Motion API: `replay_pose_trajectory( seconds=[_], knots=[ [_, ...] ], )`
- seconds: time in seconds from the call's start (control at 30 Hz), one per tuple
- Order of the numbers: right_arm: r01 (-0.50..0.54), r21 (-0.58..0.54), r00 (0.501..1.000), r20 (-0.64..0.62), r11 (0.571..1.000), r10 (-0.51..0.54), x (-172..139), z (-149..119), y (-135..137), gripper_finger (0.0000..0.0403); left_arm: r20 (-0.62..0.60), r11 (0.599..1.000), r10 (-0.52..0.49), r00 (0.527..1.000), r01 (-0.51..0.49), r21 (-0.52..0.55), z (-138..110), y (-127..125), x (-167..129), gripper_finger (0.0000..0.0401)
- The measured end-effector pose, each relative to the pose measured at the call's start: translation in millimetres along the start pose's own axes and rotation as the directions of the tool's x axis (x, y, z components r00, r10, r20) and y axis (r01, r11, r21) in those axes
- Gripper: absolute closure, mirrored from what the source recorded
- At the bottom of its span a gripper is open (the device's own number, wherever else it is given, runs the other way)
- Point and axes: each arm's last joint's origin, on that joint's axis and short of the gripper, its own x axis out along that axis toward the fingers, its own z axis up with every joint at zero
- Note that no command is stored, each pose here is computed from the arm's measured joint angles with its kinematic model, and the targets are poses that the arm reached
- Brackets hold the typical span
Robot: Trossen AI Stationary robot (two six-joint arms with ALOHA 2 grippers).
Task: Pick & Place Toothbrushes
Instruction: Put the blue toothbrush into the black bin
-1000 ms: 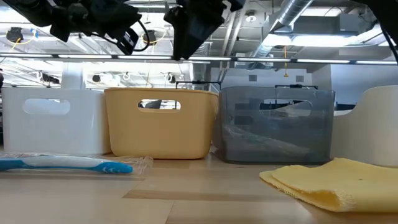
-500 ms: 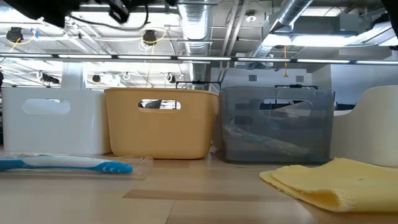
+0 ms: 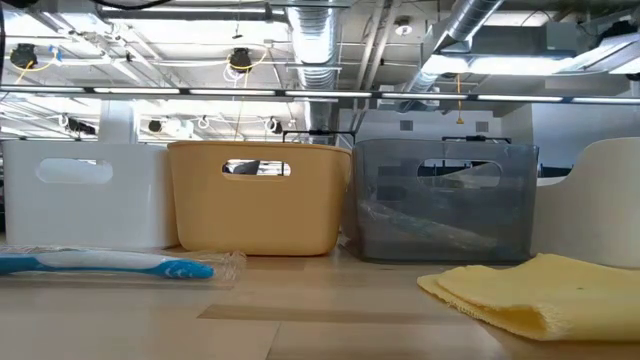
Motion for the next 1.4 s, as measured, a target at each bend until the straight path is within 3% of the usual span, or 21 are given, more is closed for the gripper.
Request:
replay_pose_trajectory(
  seconds=[0.27, 0.4, 0.57, 0.8, 1.0, 1.17, 1.4],
  knots=[
    [0.056, 0.083, 0.996, 0.064, 0.995, -0.062, 22, -29, -32, 0.0303, 0.025, 0.999, -0.038, 0.999, 0.037, 0.011, 2, -9, 0, 0.0358],
    [0.070, 0.216, 0.996, 0.032, 0.974, -0.078, 29, -47, -42, 0.0306, 0.040, 0.997, -0.064, 0.997, 0.063, 0.035, 6, -11, -2, 0.0358],
    [0.066, 0.369, 0.998, -0.046, 0.927, -0.053, 31, -57, -34, 0.0306, 0.031, 0.996, -0.084, 0.996, 0.083, 0.036, 6, -12, -2, 0.0358],
    [0.054, 0.383, 0.997, -0.074, 0.922, -0.027, 28, -55, -20, 0.0313, 0.028, 0.996, -0.086, 0.996, 0.085, 0.034, 5, -12, -2, 0.0358],
    [0.064, 0.327, 0.983, -0.181, 0.943, -0.004, 52, -51, -9, 0.0358, 0.021, 0.998, -0.060, 0.998, 0.059, 0.031, 2, -10, 0, 0.0358],
    [0.039, 0.305, 0.946, -0.317, 0.952, 0.063, 65, -44, -24, 0.0398, 0.015, 0.999, -0.036, 0.999, 0.035, 0.028, 0, -9, 1, 0.0358],
    [0.086, 0.305, 0.910, -0.413, 0.948, 0.050, 65, -55, -43, 0.0383, 0.011, 0.998, -0.052, 0.999, 0.051, 0.026, 0, -10, 1, 0.0358]
  ],
)
